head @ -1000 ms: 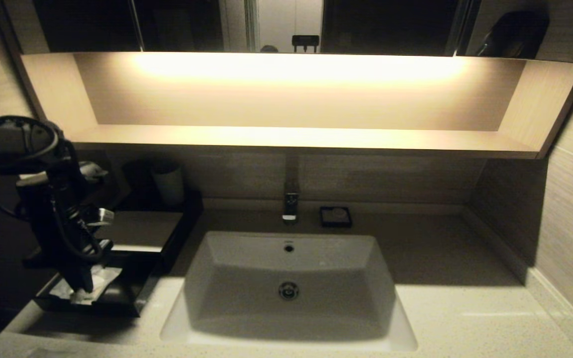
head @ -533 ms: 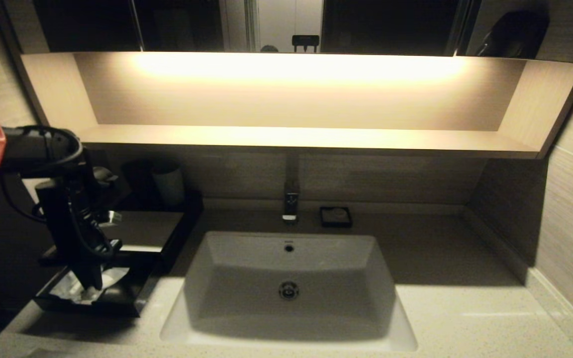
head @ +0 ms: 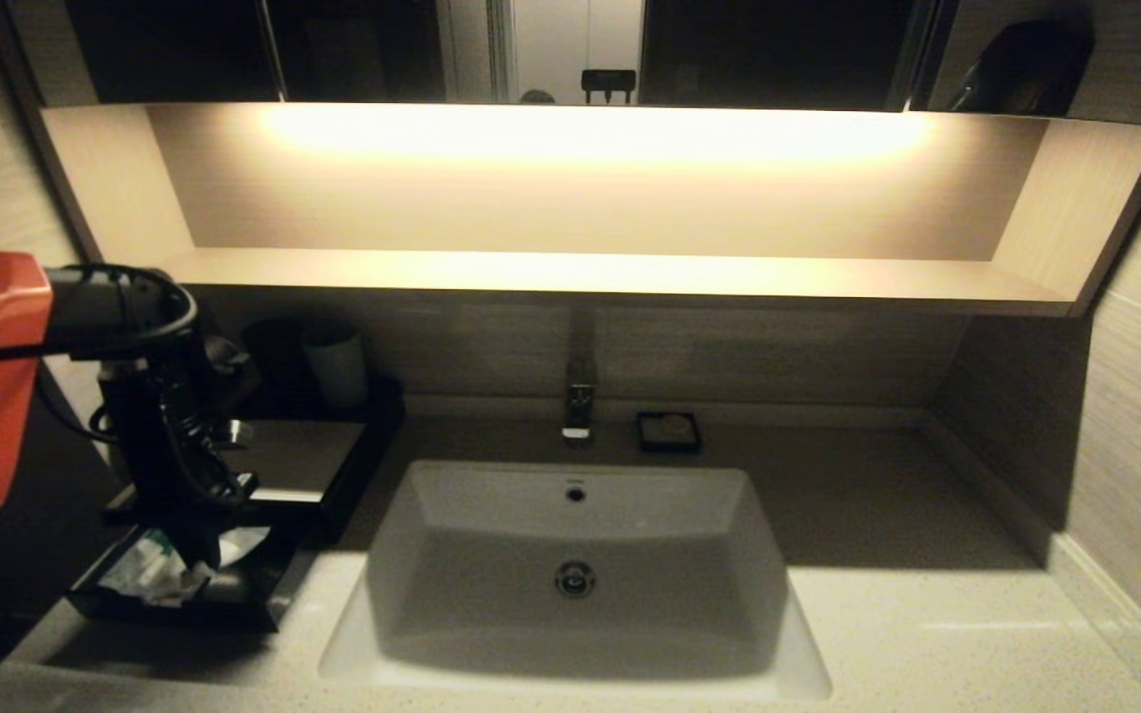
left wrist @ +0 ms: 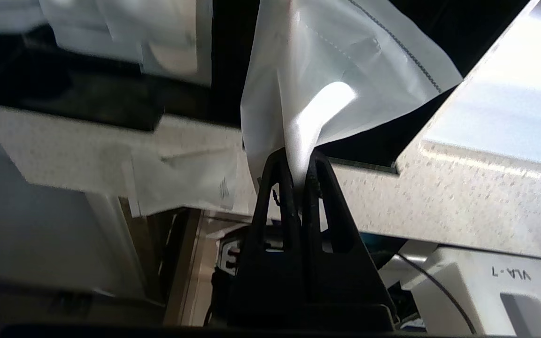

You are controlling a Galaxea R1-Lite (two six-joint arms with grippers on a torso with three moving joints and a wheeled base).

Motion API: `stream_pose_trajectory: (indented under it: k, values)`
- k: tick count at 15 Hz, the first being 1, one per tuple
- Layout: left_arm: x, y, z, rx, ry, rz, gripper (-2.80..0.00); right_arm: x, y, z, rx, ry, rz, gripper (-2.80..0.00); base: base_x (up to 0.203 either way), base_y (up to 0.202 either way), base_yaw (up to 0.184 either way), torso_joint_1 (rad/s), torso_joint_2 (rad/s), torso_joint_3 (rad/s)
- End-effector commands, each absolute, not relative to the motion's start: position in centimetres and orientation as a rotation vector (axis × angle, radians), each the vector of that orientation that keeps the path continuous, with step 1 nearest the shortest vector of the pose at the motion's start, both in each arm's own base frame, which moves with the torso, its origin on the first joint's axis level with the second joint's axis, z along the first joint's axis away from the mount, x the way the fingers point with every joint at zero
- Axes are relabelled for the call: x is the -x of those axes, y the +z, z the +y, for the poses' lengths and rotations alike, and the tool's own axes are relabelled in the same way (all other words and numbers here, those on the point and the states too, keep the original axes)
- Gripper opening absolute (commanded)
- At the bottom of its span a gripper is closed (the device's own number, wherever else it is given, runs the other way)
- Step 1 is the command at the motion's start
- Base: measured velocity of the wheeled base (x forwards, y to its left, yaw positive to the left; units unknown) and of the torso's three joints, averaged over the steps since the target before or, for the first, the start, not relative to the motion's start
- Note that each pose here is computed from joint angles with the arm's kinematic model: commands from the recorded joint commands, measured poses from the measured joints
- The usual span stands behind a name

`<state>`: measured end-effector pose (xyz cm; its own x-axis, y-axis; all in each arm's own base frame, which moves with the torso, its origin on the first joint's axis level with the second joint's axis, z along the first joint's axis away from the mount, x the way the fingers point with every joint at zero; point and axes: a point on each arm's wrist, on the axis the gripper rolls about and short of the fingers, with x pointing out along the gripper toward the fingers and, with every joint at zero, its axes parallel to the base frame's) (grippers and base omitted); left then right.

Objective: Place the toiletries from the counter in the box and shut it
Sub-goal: Place the bathroom toiletry into the drawer

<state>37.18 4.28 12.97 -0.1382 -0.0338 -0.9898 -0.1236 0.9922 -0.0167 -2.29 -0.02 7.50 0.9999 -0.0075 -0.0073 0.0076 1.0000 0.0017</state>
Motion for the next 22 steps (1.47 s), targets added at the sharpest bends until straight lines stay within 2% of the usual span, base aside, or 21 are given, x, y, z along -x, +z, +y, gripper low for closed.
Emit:
stream_pose_trajectory:
  k: [1, 22]
  values:
    - [-37.7, 12.5, 4.3, 0.119, 0.077, 1.706, -2.80, 2.3, 7.5, 0.0, -0.002, -0.008, 0.008, -2.80, 0.000, 0.000, 0.000, 0.000, 0.00, 0.000]
    - [-39.9, 11.1, 3.6, 0.091, 0.058, 1.568, -2.80, 2.3, 7.5, 0.0, -0.001, -0.006, 0.008, -2.80, 0.000, 0.000, 0.000, 0.000, 0.00, 0.000]
